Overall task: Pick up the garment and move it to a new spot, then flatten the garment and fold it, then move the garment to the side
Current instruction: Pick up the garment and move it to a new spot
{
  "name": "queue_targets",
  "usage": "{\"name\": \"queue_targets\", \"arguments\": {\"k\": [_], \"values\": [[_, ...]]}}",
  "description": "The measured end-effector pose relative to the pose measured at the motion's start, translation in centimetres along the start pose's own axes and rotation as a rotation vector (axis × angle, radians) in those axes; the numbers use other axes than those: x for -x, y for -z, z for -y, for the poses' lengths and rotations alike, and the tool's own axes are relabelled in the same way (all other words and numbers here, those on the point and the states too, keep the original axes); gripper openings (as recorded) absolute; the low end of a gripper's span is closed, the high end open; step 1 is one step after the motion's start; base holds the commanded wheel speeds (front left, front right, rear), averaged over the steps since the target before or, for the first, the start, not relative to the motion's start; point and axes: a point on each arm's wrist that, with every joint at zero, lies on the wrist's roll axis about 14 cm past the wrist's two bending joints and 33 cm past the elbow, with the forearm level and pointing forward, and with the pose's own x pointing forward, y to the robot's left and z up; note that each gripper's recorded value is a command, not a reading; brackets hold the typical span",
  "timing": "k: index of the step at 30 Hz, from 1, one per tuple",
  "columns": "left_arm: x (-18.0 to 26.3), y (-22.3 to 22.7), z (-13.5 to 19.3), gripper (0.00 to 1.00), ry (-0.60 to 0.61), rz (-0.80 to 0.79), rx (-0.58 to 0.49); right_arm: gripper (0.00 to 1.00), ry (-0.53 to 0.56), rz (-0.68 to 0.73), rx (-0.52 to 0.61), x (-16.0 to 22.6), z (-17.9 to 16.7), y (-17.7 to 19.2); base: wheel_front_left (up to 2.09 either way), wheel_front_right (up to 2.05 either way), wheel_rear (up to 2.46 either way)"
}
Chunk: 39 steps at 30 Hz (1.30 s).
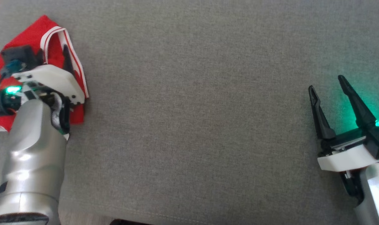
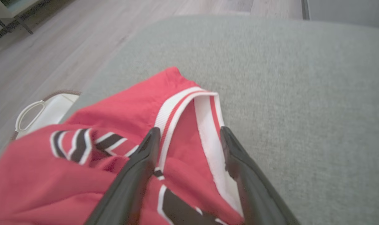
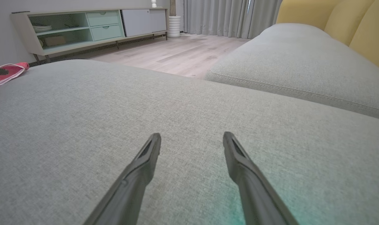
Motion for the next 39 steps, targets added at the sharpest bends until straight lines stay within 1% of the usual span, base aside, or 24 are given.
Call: {"name": "queue_targets", "arguments": {"k": [3, 5, 6, 7, 11, 12, 14, 17, 19, 21, 22, 26, 29, 32, 36, 39], "values": [[-1.0, 1.8, 1.1, 1.00, 0.031, -0.071, -0.024, 1.00, 0.005, -0.003, -0.005, -0.2, 0.3, 0.5, 0.00, 0.00, 0.00], [-1.5, 1.7, 1.5, 1.00, 0.040, -0.068, -0.031, 1.00, 0.007, 0.002, -0.006, -0.4, 0.5, 0.5, 0.00, 0.00, 0.00], [-1.7, 1.3, 1.5, 0.28, 0.038, -0.052, -0.029, 1.00, 0.010, 0.005, -0.007, -0.4, 0.6, 0.5, 0.00, 0.00, 0.00], [-1.9, 1.2, 1.4, 0.00, 0.032, -0.033, -0.028, 1.00, 0.012, 0.007, -0.008, -0.4, 0.7, 0.5, 0.00, 0.00, 0.00], [-1.8, -0.1, 1.3, 0.00, 0.024, 0.061, -0.025, 1.00, 0.025, 0.014, -0.006, -0.4, 1.0, 0.2, 0.00, 0.00, 0.00], [-1.8, -0.1, 1.3, 0.00, 0.024, 0.061, -0.025, 1.00, 0.025, 0.014, -0.006, -0.4, 1.0, 0.2, 0.00, 0.00, 0.00], [-1.5, -1.6, 1.4, 0.00, 0.028, 0.125, -0.028, 1.00, 0.030, 0.016, -0.004, -0.3, 1.1, 0.0, 0.00, 0.00, 0.00], [-1.1, -6.2, 2.2, 0.00, 0.064, 0.268, -0.028, 1.00, 0.045, 0.024, -0.003, -0.2, 1.3, -0.5, 0.00, 0.00, 0.00], [-0.3, -10.2, 3.2, 0.00, 0.097, 0.386, -0.059, 1.00, 0.056, 0.033, -0.008, 0.1, 1.2, -1.0, 0.00, 0.00, 0.00], [1.2, -14.1, 4.5, 0.00, 0.134, 0.505, -0.071, 1.00, 0.061, 0.039, -0.010, 0.4, 1.0, -1.6, 0.00, 0.00, 0.00], [3.0, -17.0, 5.7, 0.00, 0.171, 0.600, -0.068, 1.00, 0.077, 0.052, -0.015, 0.9, 0.9, -2.4, 0.00, 0.00, 0.00], [7.0, -20.8, 7.8, 0.00, 0.251, 0.734, -0.075, 1.00, 0.115, 0.114, -0.043, 2.1, 0.2, -5.1, 0.00, 0.00, 0.00], [9.9, -22.2, 9.7, 0.00, 0.312, 0.779, -0.137, 1.00, 0.147, 0.148, -0.061, 3.8, -0.3, -6.7, 0.00, 0.00, 0.00], [12.6, -23.1, 12.1, 0.00, 0.380, 0.809, -0.185, 1.00, 0.198, 0.157, -0.074, 6.2, -0.2, -7.3, 0.00, 0.00, 0.00], [17.1, -24.0, 17.1, 0.00, 0.523, 0.853, -0.226, 1.00, 0.276, 0.150, -0.092, 10.2, 0.1, -7.1, 0.00, 0.00, 0.00], [20.1, -23.6, 21.0, 0.00, 0.632, 0.863, -0.281, 1.00, 0.326, 0.171, -0.096, 12.7, 0.2, -7.6, 0.00, 0.00, 0.00]]}}
